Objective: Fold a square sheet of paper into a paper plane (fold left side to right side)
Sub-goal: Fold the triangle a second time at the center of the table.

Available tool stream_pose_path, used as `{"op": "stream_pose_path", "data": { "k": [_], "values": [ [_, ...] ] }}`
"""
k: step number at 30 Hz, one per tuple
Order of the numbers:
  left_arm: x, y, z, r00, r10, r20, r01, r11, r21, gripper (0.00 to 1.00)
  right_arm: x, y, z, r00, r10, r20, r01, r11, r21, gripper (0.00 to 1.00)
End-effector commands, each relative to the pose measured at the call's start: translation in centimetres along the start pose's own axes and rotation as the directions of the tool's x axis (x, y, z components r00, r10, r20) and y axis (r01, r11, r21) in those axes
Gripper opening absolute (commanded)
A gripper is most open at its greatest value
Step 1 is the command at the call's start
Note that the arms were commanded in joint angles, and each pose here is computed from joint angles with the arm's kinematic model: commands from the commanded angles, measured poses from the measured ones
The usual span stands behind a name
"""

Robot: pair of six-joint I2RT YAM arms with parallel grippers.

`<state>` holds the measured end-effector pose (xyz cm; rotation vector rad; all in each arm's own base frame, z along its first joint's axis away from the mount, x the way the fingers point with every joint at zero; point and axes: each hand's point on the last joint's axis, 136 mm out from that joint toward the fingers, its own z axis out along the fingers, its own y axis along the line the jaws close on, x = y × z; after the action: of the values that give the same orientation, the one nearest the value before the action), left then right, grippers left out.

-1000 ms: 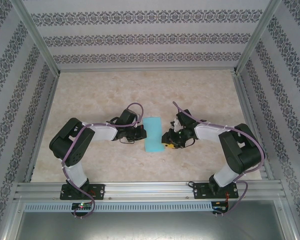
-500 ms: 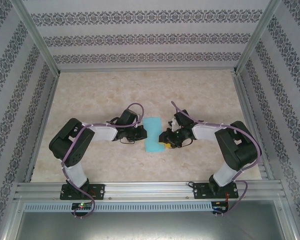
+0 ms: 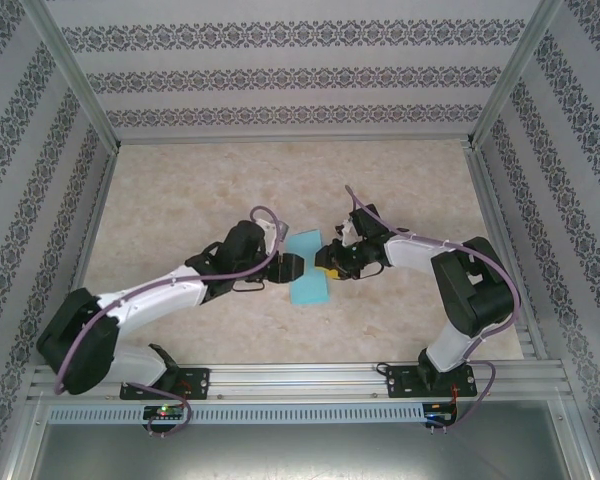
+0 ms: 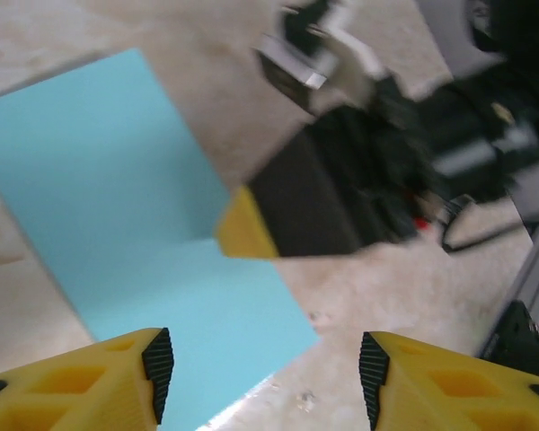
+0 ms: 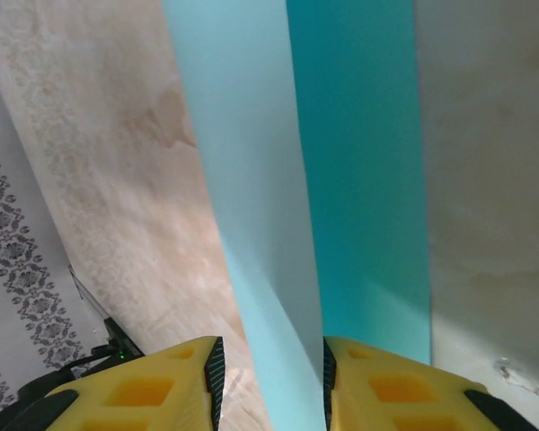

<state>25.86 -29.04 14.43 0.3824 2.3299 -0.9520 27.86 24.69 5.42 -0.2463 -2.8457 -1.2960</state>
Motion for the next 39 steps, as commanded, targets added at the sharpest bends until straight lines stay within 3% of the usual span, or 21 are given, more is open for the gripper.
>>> {"op": "stream_pose_path", "data": {
  "k": [1,9,16,26,30,35,39],
  "values": [
    [2.5,-0.7,-0.5,0.989,0.144,-0.044,-0.146,0.987,-0.061,0.62,-0.3,0.3,0.0,1.0,-0.001,-0.026,0.001,1.0,-0.001,0.35],
    [5.6,-3.7,1.6,0.949,0.29,-0.124,-0.305,0.943,-0.13,0.65,-1.0,1.0,-0.1,1.0,-0.007,-0.021,0.006,1.0,-0.008,0.36],
    [7.6,-3.3,4.7,0.897,0.37,-0.24,-0.424,0.875,-0.235,0.68,-1.2,1.1,0.0,1.0,-0.002,-0.021,0.002,1.0,-0.006,0.35],
    [7.3,-1.1,7.0,0.821,0.442,-0.362,-0.568,0.695,-0.44,0.75,-1.1,0.8,0.1,1.0,0.004,-0.021,-0.004,1.0,-0.003,0.36],
    [7.5,-0.4,8.0,0.789,0.459,-0.409,-0.613,0.639,-0.465,0.76,-0.9,0.7,0.1,1.0,0.005,-0.026,-0.005,1.0,-0.004,0.35],
    [7.7,0.1,8.8,0.763,0.472,-0.441,-0.645,0.598,-0.476,0.76,-0.8,0.5,0.1,1.0,0.006,-0.026,-0.006,1.0,0.001,0.36],
    [7.4,0.2,8.7,0.758,0.476,-0.447,-0.652,0.582,-0.487,0.68,-0.7,0.3,0.2,1.0,0.009,-0.027,-0.008,1.0,0.005,0.36]
  ]
}}
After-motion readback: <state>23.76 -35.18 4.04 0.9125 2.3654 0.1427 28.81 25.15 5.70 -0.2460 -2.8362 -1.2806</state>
